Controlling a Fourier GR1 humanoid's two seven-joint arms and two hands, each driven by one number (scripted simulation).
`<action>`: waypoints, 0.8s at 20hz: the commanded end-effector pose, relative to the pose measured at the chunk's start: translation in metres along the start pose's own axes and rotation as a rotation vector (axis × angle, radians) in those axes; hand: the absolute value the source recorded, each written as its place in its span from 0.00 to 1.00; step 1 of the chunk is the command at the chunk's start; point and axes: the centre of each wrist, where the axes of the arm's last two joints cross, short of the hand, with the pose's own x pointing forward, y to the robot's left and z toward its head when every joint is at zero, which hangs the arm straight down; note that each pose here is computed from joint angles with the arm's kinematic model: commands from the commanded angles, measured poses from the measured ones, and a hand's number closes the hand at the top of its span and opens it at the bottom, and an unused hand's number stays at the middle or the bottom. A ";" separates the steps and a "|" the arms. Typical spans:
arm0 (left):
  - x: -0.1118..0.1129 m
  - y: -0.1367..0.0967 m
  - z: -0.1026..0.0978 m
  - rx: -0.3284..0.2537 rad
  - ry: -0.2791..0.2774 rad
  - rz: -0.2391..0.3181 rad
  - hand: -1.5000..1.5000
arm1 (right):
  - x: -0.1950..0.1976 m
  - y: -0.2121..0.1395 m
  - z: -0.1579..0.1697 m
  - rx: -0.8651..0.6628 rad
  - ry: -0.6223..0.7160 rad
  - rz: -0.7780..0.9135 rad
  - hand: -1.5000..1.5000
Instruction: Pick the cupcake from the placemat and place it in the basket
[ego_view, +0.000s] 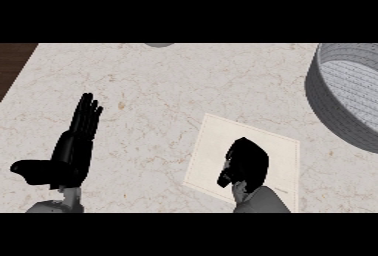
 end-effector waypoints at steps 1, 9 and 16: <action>-0.007 0.006 0.001 -0.010 -0.012 -0.001 0.50 | 0.019 -0.024 -0.054 -0.013 0.203 -0.040 1.00; 0.011 -0.011 -0.013 -0.079 -0.057 0.013 0.50 | -0.008 -0.100 -0.156 -0.198 0.301 -0.083 1.00; 0.002 -0.017 -0.008 -0.076 -0.048 0.013 0.50 | 0.040 -0.141 -0.159 -0.432 0.189 -0.289 1.00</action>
